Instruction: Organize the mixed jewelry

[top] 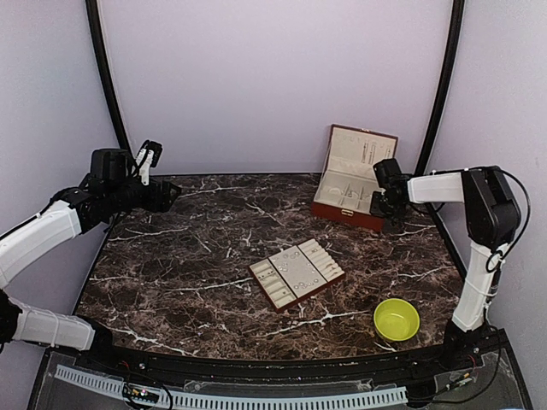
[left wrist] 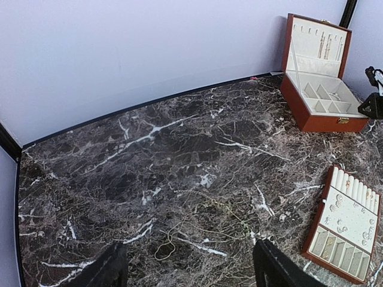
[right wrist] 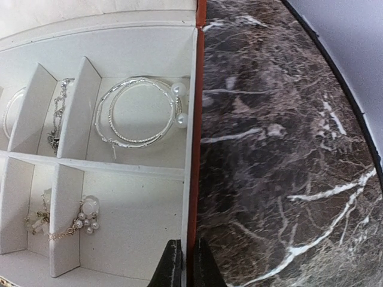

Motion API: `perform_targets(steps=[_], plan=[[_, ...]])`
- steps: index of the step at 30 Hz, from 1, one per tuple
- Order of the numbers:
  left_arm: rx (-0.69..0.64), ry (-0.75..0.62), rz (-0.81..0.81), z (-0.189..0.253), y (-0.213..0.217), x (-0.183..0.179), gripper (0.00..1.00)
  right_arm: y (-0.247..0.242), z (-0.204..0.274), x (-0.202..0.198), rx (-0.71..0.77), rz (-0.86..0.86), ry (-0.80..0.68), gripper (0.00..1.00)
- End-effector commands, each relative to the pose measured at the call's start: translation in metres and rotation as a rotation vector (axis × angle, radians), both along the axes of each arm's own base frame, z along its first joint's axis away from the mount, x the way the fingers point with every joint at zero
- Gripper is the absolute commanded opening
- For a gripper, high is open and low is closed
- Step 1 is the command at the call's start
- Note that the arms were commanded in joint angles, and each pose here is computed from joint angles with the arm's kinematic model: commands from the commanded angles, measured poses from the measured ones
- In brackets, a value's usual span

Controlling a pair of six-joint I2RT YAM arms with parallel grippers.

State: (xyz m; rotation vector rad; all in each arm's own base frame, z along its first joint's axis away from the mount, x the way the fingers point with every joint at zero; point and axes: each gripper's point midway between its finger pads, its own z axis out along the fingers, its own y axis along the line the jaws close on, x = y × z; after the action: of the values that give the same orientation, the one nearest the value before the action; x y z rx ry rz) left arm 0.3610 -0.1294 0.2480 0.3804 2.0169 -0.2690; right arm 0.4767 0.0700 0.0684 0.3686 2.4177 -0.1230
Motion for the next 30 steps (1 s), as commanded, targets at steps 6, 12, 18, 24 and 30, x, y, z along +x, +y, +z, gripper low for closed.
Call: perform_targets(steps=[6, 12, 18, 24, 30], plan=[[-0.002, -0.023, 0.004, 0.004, 0.003, -0.002, 0.74, 0.095, 0.02, 0.006, 0.032, 0.255, -0.048, 0.0], [0.009, -0.02, 0.01, 0.002, 0.004, -0.001, 0.74, 0.142, 0.023, -0.002, 0.024, 0.384, -0.053, 0.0], [0.014, -0.024, 0.015, 0.002, 0.005, -0.001, 0.74, 0.181, 0.032, -0.009, 0.006, 0.507, -0.077, 0.0], [0.018, -0.026, 0.017, 0.002, 0.006, -0.001, 0.74, 0.206, 0.034, -0.012, -0.006, 0.623, -0.094, 0.0], [0.024, -0.027, 0.02, 0.001, 0.007, -0.001, 0.74, 0.218, 0.031, -0.022, -0.029, 0.718, -0.079, 0.0]])
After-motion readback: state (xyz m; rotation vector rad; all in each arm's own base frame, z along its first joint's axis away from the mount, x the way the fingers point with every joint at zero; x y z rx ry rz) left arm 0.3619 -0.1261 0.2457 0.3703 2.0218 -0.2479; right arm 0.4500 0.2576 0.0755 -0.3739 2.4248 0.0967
